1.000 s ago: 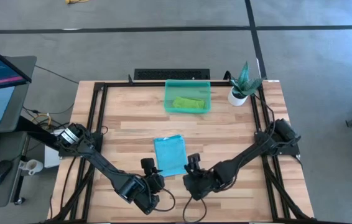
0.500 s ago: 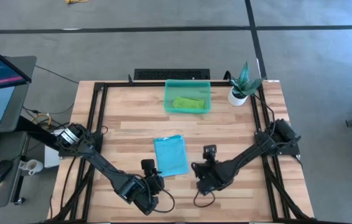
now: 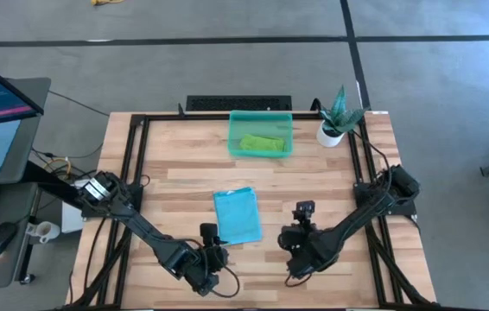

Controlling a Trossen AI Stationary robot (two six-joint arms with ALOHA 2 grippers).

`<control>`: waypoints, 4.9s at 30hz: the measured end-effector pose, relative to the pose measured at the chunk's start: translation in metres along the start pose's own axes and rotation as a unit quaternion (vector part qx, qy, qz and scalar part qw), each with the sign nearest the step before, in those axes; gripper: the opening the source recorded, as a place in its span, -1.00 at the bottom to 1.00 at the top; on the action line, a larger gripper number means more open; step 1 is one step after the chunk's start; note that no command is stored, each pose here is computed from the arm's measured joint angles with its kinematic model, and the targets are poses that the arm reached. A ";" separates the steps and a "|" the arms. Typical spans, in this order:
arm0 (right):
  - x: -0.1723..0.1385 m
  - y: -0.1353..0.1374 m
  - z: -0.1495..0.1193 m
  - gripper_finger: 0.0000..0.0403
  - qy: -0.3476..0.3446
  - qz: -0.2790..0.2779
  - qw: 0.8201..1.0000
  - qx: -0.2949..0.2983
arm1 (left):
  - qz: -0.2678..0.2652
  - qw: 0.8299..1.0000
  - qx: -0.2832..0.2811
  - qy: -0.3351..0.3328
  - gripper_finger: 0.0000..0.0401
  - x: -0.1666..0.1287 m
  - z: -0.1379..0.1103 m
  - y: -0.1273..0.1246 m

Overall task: Roll microfiber towels into tight, uniform cylinder then place into a basket
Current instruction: Roll the blue microfiber cloth

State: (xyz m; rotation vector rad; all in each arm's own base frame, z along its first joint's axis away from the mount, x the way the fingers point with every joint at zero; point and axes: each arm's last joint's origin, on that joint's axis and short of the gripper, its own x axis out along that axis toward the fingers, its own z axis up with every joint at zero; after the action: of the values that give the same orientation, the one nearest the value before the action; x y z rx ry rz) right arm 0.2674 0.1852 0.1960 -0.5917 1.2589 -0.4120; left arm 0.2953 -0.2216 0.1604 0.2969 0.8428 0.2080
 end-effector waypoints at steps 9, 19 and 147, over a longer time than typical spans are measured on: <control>-0.008 0.002 -0.002 0.19 -0.035 -0.021 0.999 -0.001 | -0.009 1.000 -0.003 0.008 -0.10 0.010 -0.016 0.001; 0.003 0.003 -0.010 0.19 -0.018 -0.039 0.999 -0.013 | -0.004 0.998 0.027 0.050 -0.10 -0.030 -0.016 0.029; 0.118 0.025 0.037 0.06 -0.220 0.259 0.928 0.154 | -0.076 0.995 -0.026 -0.056 -0.10 0.041 -0.053 0.044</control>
State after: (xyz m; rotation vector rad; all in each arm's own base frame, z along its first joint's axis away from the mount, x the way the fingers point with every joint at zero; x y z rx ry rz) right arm 0.3337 0.1416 0.0974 -0.0583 0.8455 -0.0216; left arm 0.2791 -0.1583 0.1132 0.1928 0.7443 0.0693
